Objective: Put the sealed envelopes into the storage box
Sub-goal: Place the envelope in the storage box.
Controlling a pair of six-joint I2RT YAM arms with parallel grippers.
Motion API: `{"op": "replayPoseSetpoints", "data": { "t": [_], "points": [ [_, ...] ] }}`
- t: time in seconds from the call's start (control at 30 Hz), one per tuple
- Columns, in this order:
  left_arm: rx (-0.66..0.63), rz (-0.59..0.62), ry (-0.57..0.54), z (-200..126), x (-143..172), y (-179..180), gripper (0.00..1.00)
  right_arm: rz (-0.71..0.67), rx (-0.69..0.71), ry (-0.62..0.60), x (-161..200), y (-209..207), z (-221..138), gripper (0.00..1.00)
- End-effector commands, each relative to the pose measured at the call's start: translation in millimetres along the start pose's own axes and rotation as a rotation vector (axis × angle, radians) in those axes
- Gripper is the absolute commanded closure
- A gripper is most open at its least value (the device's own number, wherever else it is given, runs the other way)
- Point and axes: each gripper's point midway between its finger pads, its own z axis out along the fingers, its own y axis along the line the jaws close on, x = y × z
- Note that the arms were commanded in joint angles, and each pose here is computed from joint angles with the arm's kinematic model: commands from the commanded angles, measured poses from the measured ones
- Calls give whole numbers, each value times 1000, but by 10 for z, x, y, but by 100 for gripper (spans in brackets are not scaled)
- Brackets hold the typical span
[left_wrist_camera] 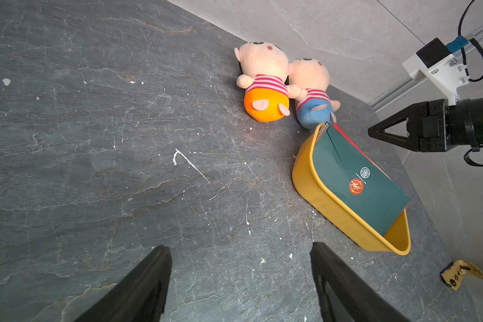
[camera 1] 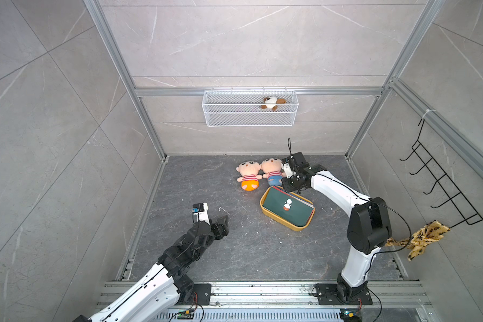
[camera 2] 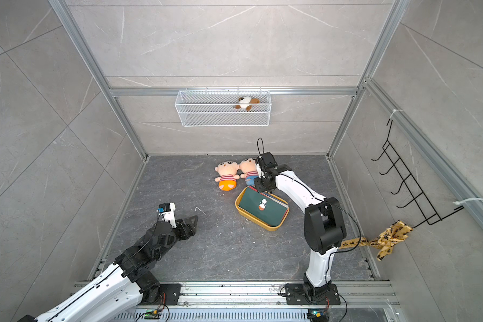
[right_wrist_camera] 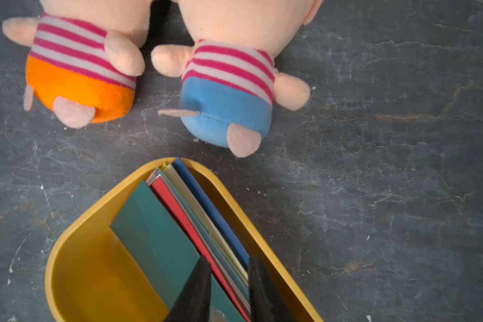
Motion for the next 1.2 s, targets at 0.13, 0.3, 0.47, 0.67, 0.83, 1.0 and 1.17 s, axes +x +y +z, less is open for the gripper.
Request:
{"op": "replayPoseSetpoints", "data": {
  "t": [0.13, 0.3, 0.47, 0.67, 0.83, 1.0, 1.17],
  "points": [
    [7, -18, -20, -6, -28, -1, 16, 97, 159, 20, -47, -12, 288, 70],
    [4, -20, -8, -8, 10, 20, 16, 55, 170, 49, 12, 126, 404, 70],
    [0, -20, -13, -13, 32, 54, 16, 3, 168, 62, 59, 271, 409, 70],
    [-1, -17, -10, -5, 17, 36, 17, 26, 225, 7, -102, 126, 201, 69],
    [-3, -16, -16, -1, 6, 36, 16, 129, 267, -25, -20, -160, -21, 68],
    [2, -20, -13, 21, 29, 35, 16, 200, 313, -18, 280, -409, -142, 67],
    [-10, -16, -8, 41, 49, 56, 16, 229, 329, 40, 636, -519, -87, 68]
  ]
}}
